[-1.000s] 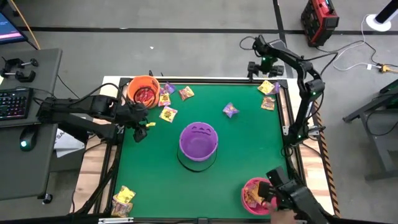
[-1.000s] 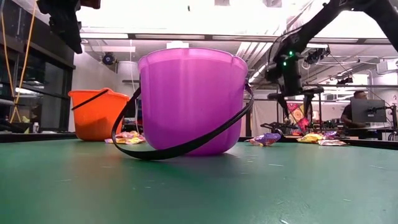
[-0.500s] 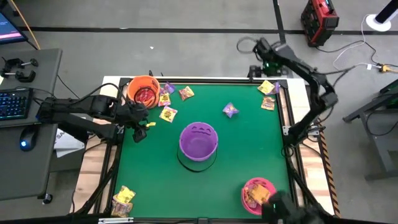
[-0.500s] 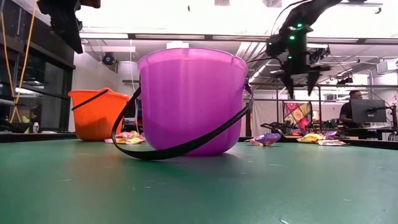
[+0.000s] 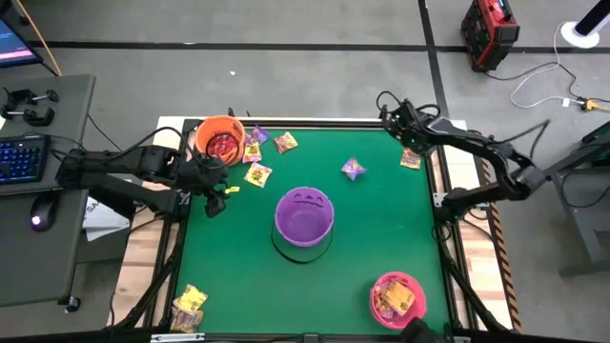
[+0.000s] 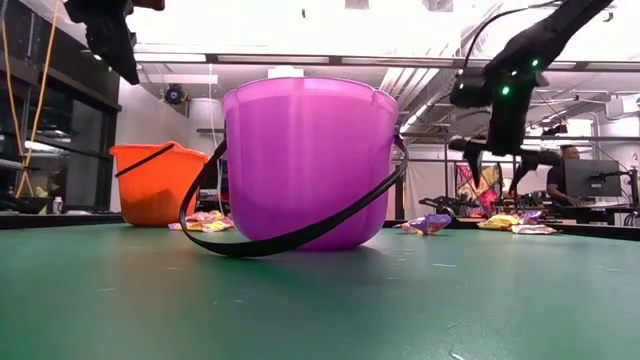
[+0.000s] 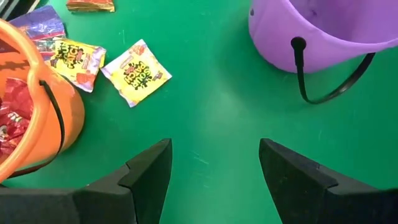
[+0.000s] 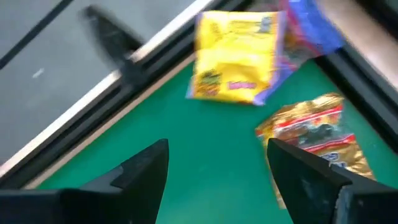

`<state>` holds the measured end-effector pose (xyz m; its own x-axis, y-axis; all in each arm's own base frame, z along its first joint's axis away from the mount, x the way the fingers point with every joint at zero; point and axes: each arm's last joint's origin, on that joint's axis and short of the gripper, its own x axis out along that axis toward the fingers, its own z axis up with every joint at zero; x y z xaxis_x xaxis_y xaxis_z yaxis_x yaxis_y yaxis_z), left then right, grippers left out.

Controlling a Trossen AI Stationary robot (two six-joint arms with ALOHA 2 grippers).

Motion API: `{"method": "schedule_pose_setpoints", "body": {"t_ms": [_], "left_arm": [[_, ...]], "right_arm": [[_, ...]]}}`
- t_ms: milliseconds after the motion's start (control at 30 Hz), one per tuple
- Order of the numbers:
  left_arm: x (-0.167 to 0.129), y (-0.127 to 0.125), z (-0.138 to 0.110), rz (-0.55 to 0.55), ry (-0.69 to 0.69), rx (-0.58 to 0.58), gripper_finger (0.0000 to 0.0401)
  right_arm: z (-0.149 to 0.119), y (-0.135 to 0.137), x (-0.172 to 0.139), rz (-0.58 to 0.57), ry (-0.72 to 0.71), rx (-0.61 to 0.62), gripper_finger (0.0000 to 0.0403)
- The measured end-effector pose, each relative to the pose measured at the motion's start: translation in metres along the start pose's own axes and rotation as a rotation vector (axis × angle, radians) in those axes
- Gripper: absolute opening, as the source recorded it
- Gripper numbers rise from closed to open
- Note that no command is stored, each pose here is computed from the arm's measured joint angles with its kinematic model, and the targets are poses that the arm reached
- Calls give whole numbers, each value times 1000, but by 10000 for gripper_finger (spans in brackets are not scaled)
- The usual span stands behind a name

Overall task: Sort candy by brand, put in halloween buckets
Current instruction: Put the yellow candy into the pink bucket

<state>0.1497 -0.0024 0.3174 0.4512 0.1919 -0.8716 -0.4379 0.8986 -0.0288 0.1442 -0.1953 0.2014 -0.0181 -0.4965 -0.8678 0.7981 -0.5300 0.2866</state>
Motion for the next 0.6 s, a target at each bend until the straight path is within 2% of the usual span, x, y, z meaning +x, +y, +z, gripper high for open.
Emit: {"method": "schedule_pose_setpoints", "body": {"t_ms": [233, 333, 433, 600], "left_arm": [[0, 0, 0, 0, 1, -16, 229], [0, 0, 0, 1, 1, -18, 229], [0, 0, 0, 1, 1, -18, 229], [0, 0, 0, 3, 0, -15, 229]], "right_arm": [[-3, 10, 32, -144, -23, 132, 266], [7, 22, 31, -140, -85, 157, 266], [12, 23, 36, -219, -73, 142, 266], [34, 46, 31, -145, -103, 74, 266]]}}
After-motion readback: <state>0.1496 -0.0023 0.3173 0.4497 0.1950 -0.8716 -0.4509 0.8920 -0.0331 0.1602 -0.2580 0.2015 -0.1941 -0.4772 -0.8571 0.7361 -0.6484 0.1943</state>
